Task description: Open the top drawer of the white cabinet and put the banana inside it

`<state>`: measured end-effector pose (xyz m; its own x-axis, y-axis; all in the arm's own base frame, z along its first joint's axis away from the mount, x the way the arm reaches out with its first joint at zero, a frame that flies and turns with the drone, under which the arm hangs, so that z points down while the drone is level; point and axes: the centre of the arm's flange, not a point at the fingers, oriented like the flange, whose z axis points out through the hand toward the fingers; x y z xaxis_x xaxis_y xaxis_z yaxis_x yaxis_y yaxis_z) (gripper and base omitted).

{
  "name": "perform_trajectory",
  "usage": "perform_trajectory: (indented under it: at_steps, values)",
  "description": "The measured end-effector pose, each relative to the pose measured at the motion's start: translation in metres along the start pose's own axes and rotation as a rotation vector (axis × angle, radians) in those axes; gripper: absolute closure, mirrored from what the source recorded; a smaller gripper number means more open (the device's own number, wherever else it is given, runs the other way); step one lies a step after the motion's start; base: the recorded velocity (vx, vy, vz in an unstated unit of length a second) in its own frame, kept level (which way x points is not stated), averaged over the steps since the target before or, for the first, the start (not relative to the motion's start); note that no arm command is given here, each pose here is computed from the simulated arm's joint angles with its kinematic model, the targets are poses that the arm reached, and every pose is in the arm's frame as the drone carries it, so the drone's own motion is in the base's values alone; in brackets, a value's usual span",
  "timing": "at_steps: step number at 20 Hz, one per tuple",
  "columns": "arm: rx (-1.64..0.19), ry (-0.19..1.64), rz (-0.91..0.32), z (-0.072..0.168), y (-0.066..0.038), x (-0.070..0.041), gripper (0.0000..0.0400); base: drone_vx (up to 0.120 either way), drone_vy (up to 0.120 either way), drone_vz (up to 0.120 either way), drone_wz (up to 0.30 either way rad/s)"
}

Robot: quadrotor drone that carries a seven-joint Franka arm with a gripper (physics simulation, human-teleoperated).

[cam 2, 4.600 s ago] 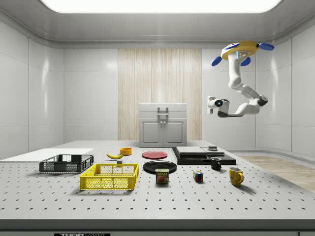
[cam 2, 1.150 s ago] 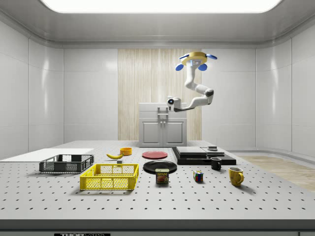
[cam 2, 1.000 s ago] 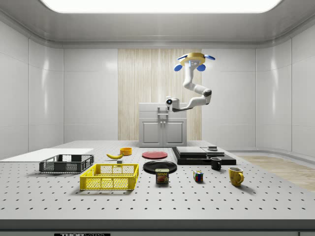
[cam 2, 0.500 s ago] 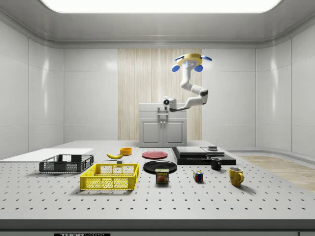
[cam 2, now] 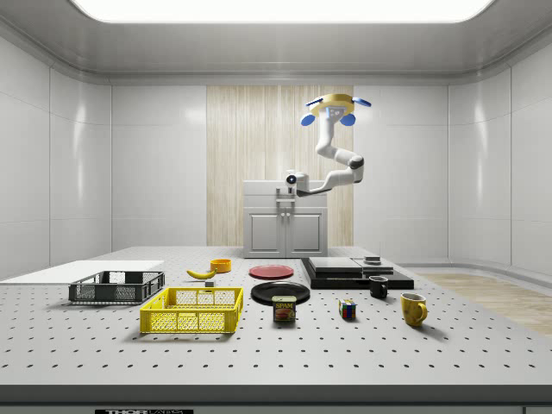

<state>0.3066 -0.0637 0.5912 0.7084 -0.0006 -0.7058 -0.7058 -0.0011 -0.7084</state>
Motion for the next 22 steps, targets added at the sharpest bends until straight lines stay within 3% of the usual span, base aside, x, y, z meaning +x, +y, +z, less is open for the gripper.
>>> perform_trajectory:
  at_steps: [9, 13, 22]
  values:
    - [0.000, 0.000, 0.000, 0.041, 0.000, 0.000, 0.0000, 0.000, 0.000, 0.000, 0.000]
    - [0.000, 0.000, 0.000, 0.051, 0.000, 0.000, 0.0000, 0.000, -0.100, 0.000, 0.000]
    - [0.000, 0.000, 0.000, 0.070, -0.006, -0.006, 0.0000, 0.000, 0.000, 0.000, 0.000]
